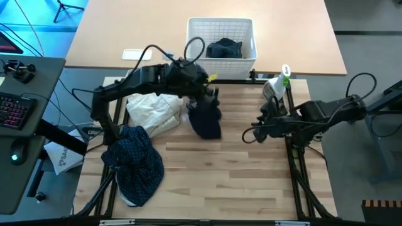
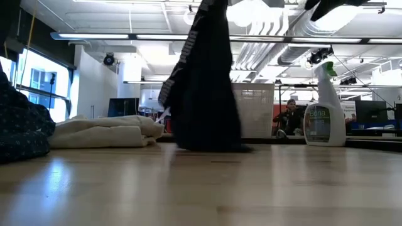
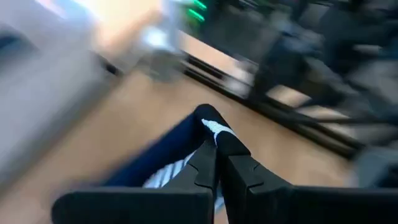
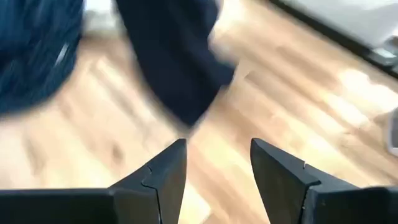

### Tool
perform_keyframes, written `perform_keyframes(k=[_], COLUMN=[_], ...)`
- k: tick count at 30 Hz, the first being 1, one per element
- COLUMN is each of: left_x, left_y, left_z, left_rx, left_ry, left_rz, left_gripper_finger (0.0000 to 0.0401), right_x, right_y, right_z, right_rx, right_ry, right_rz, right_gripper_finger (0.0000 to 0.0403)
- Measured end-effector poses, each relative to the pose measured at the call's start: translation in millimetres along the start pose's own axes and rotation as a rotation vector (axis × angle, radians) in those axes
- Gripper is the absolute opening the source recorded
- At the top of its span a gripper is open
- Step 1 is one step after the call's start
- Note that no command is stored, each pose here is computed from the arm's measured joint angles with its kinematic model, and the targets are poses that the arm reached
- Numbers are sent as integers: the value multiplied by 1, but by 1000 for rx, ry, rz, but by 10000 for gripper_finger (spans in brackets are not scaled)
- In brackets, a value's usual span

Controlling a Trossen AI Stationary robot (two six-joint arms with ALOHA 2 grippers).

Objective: Fold Laundry from Bin
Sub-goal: Fold the black boxer short

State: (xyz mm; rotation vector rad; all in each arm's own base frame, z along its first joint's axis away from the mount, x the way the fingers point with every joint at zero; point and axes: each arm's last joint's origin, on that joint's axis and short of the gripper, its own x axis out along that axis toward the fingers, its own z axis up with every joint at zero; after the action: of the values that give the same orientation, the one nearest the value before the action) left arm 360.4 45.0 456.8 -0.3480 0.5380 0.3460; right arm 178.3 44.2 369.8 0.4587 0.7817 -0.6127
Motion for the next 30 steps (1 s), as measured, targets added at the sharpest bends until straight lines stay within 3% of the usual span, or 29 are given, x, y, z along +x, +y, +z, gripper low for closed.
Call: perform_keyframes(k=[5, 8, 10, 13, 16, 19, 25, 30], left_x=[-13, -29, -31, -7, 35, 74, 140, 143], left_y=[-35, -56, -60, -42, -15, 14, 77, 101], left_z=[-9, -10, -6, 0, -3, -8, -33, -47], left_rx=[-207, -261, -268, -261, -268, -257, -241, -167], left_ry=[141, 97, -6, -109, -97, -24, 281, 501], left_rz=[-379, -439, -384, -165, 74, 199, 273, 232], left_gripper_finger=[0, 0, 0, 0, 2, 17, 89, 138], right_x=[-8, -19, -26, -35, -40, -41, -35, -17], right_y=[-1, -7, -13, -25, -33, -35, -21, 9], right_z=[-3, -3, -2, 1, 3, 3, -2, -14], right_rx=[-124, -129, -146, -129, -81, -52, -18, -194], right_ry=[143, 121, 75, -19, -78, -91, -42, 80], right_rz=[174, 248, 263, 233, 208, 196, 210, 253], right_gripper_finger=[172, 172, 172, 172, 172, 172, 172, 172])
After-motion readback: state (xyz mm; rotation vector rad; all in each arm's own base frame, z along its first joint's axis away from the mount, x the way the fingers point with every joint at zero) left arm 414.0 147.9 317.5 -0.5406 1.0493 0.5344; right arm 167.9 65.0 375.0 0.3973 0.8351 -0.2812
